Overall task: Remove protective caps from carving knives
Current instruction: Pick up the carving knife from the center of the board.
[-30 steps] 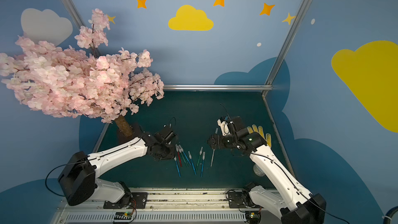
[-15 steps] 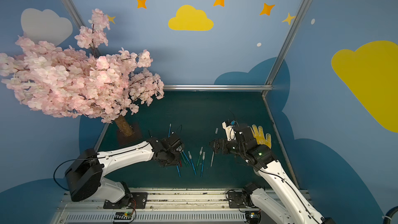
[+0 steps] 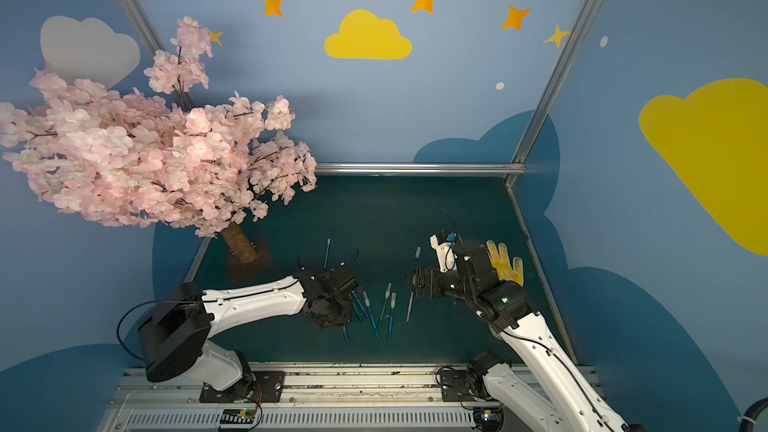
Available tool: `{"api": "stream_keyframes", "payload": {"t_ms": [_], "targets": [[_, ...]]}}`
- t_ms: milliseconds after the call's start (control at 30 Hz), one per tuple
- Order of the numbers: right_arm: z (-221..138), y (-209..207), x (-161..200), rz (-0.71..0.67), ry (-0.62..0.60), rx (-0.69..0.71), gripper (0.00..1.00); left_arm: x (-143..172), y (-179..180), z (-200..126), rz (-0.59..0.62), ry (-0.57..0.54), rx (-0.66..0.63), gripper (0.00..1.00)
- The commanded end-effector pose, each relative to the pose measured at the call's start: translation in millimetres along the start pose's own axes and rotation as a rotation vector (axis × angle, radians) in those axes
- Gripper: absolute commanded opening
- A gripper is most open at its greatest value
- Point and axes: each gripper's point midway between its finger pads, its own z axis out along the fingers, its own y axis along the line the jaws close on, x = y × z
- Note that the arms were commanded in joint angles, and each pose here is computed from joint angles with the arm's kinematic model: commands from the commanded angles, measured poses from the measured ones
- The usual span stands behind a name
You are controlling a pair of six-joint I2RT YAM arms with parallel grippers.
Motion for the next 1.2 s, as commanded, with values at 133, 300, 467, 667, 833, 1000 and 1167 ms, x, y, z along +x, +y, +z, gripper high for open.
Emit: {"api": "stream_keyframes", "payload": {"t_ms": [133, 300, 467, 667, 833, 1000, 1167], "targets": [[-0.9, 0.1, 1.1, -0.003, -0.003, 0.0, 0.96, 3.3, 12.1, 6.6, -0.02, 0.007, -0.066, 0.31], [-0.2, -0.8, 0.5, 0.0, -0.005, 0.004, 0.96, 4.3, 12.4, 9.6, -0.022, 0.016, -0.071, 0.3], [0.5, -0.2, 0.6, 0.0, -0.005, 0.0, 0.96, 5.1, 11.5, 13.0, -0.021, 0.022, -0.073, 0.29], [2.7, 0.4, 3.6, 0.001, 0.009, -0.01, 0.96, 4.7, 12.1, 18.4, -0.023, 0.029, -0.083, 0.28], [4.6, -0.2, 5.5, 0.002, 0.016, -0.011, 0.96, 6.8, 16.5, 21.8, -0.022, 0.039, -0.104, 0.26], [6.1, -1.0, 5.4, 0.004, 0.015, -0.01, 0.96, 8.3, 25.7, 21.6, -0.015, 0.037, -0.151, 0.23], [7.6, -1.0, 6.2, 0.007, 0.018, -0.013, 0.96, 8.0, 33.6, 22.0, -0.01, 0.029, -0.192, 0.2]]}}
